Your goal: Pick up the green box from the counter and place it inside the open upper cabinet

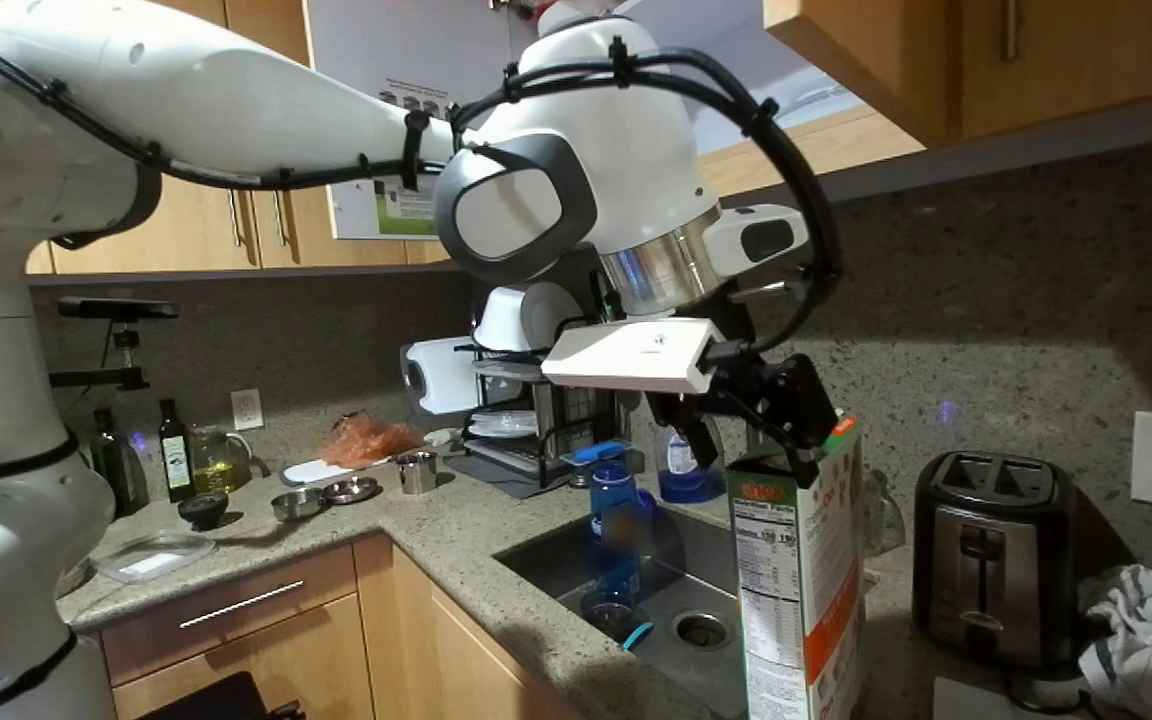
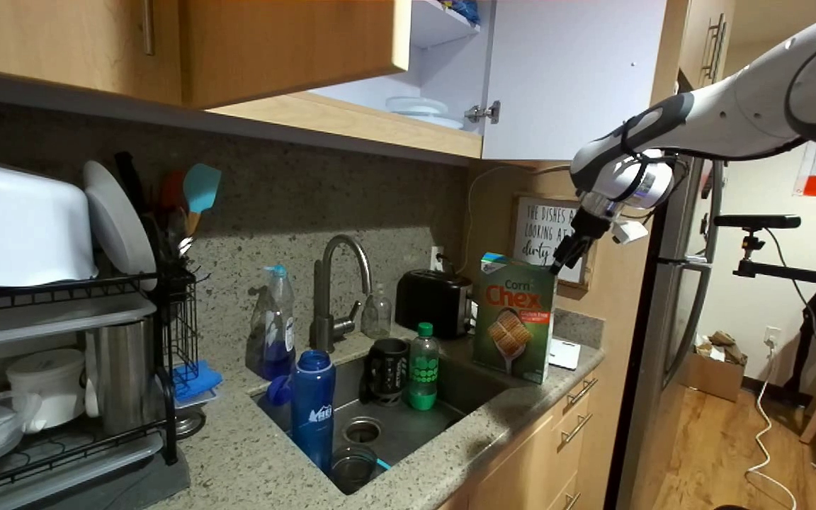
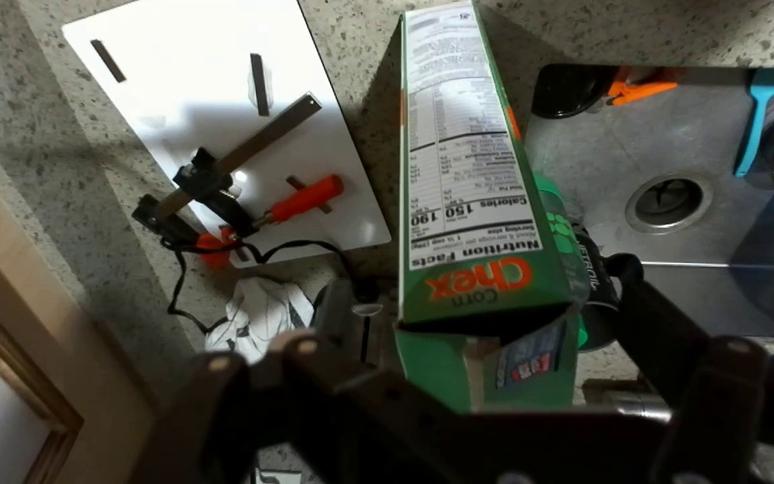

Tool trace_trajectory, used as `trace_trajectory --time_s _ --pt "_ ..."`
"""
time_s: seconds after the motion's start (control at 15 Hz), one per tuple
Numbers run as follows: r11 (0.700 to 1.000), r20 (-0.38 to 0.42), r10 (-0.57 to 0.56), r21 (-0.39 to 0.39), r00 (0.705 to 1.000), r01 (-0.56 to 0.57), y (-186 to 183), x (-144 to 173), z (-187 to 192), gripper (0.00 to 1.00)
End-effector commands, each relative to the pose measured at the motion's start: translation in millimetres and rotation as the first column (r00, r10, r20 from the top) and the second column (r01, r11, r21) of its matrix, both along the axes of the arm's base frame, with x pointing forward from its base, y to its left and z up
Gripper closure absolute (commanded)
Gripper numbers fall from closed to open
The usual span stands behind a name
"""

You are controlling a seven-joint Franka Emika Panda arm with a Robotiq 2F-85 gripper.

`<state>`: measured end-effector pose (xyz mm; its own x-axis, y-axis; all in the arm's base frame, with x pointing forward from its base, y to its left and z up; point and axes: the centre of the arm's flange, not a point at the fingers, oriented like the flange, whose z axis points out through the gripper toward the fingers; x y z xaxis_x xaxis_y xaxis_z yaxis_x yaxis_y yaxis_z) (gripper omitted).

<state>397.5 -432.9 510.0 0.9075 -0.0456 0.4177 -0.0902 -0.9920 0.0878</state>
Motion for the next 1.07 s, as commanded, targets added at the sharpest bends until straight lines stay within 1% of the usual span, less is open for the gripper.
trace_trajectory --time_s 0.0,0.27,0.4,0.67,1.0 --pt "1.000 0.034 -0.016 -0.011 0.999 0.016 -12.8 2.2 6.0 0.00" --pt "1.000 0.040 -0.022 -0.004 0.999 0.022 -20.5 7.5 1.8 0.00" --pt "1.000 0.033 -0.022 0.015 0.999 0.021 -21.4 17.3 -3.2 0.00" --pt "1.000 0.022 -0.014 0.020 1.000 0.013 -20.0 37.6 -6.7 0.00" --pt "1.000 0.010 0.006 0.024 1.000 -0.006 -16.6 51.5 -7.8 0.00"
